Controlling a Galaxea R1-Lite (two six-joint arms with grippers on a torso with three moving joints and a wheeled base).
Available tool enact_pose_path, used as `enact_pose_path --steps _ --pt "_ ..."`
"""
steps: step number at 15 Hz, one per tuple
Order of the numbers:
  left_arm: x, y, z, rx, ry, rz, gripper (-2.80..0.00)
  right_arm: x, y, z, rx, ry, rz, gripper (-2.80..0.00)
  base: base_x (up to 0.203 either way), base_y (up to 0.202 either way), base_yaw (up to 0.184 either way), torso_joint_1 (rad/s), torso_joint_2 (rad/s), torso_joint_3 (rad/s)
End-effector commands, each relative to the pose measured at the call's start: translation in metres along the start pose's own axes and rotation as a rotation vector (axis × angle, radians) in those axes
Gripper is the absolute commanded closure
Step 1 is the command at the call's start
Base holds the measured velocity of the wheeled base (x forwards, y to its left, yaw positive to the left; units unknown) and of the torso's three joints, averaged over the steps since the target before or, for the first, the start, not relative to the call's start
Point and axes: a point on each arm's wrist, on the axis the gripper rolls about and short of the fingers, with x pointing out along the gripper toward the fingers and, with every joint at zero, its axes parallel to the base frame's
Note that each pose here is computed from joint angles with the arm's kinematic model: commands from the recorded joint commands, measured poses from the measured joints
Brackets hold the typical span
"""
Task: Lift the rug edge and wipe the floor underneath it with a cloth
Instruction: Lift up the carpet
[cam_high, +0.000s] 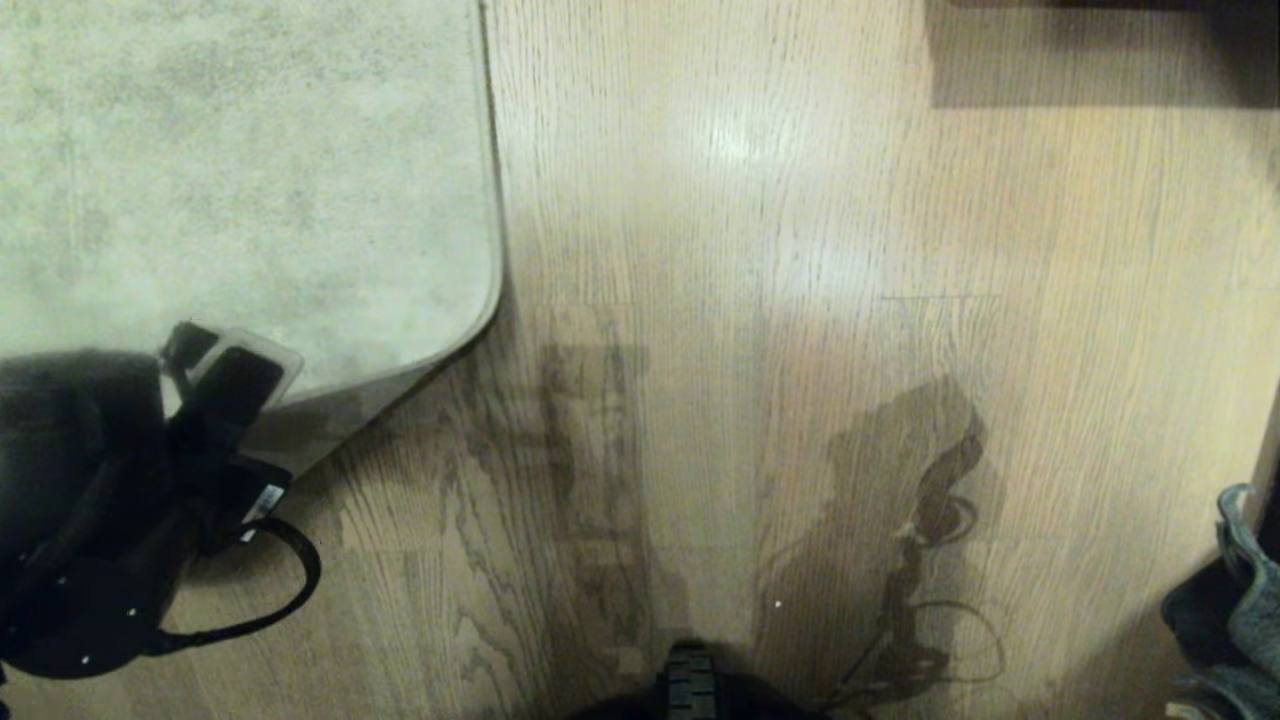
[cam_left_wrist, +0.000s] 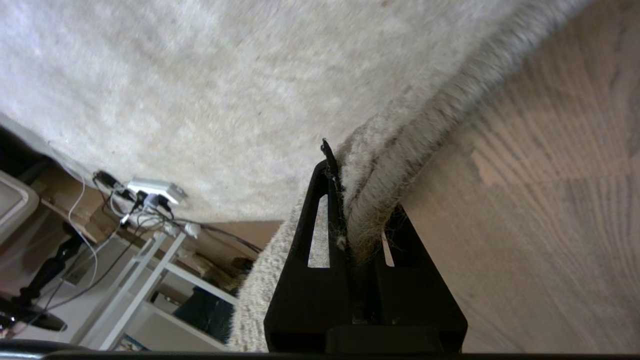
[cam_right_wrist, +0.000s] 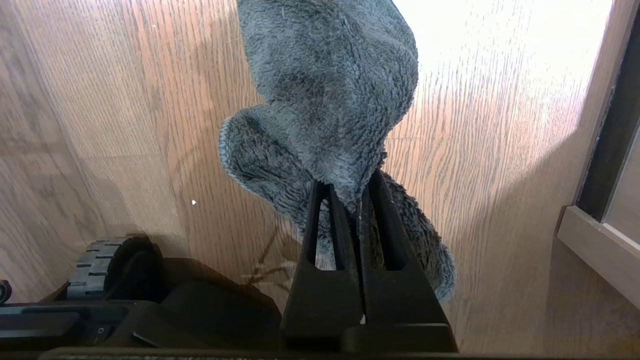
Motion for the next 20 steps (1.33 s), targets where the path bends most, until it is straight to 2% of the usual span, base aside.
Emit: enact_pose_path --steps 1,20 --pt "-0.008 0.010 -0.010 -0.017 0.004 0.029 0.00 0.000 0.000 0.000 0.000 -0.001 0.000 0.00 0.000 0.000 0.000 0.000 0.00 0.000" --pt "-0.011 0.010 -0.027 -0.003 0.042 0.036 0.00 0.000 0.000 0.000 0.000 -0.001 0.000 0.00 0.000 0.000 0.000 0.000 0.00 0.000"
